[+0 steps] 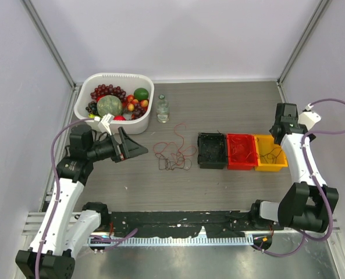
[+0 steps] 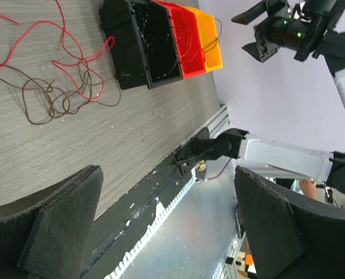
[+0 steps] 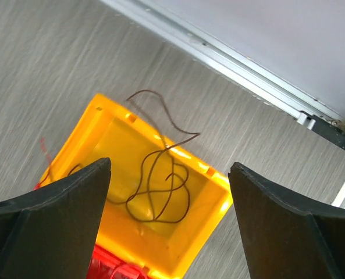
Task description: Untangle the cables
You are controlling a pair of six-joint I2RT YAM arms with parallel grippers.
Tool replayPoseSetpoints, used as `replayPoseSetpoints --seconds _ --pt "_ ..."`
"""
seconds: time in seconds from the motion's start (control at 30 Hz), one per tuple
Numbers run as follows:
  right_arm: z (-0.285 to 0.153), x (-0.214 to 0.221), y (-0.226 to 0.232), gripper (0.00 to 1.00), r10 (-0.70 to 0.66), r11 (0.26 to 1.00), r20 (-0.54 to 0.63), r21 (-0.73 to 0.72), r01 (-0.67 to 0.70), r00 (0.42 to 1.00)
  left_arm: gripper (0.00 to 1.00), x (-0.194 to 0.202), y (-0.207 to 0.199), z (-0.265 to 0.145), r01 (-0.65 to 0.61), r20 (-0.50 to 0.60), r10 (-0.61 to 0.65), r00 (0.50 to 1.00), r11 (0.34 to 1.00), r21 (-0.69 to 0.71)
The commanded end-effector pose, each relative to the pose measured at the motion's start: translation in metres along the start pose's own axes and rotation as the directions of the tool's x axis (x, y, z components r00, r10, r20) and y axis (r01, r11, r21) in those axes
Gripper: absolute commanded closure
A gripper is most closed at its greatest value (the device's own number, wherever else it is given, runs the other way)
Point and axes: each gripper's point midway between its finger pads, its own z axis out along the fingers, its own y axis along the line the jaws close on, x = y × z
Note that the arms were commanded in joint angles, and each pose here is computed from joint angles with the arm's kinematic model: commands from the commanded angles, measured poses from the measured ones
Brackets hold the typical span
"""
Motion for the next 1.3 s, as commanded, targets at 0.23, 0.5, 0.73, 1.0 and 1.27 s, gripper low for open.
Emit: replayPoseSetpoints --seconds 0.23,0.5,0.73,1.0,1.27 --pt "0.061 -0.011 -0.041 0.20 0.351 0.935 -0.049 0.070 -0.348 0.935 0.01 -0.007 -0.012 0.012 0.031 -0.045 -0.029 0.999 0.999 0.030" --pt "0.088 0.017 -0.018 0.21 0.442 0.896 -0.178 0.038 -0.443 0.879 0.04 -0.004 -0.006 0.015 0.098 -0.032 -0.097 0.995 0.995 0.000" --pt "0.101 0.037 -0.007 0.40 0.499 0.862 -0.231 0.033 -0.506 0.835 0.06 -0.001 -0.005 0.022 0.121 -0.025 -0.121 0.992 0.993 -0.010" --pt "0.098 0.036 -0.011 0.81 0.525 0.847 -0.207 0.030 -0.531 0.826 0.07 -0.001 -0.006 0.023 0.118 -0.030 -0.118 0.993 0.993 -0.013" --pt "0.058 -0.018 -0.029 0.99 0.524 0.849 -0.037 -0.061 -0.525 0.851 0.07 0.002 -0.006 0.023 0.109 -0.037 -0.110 0.993 0.994 -0.013"
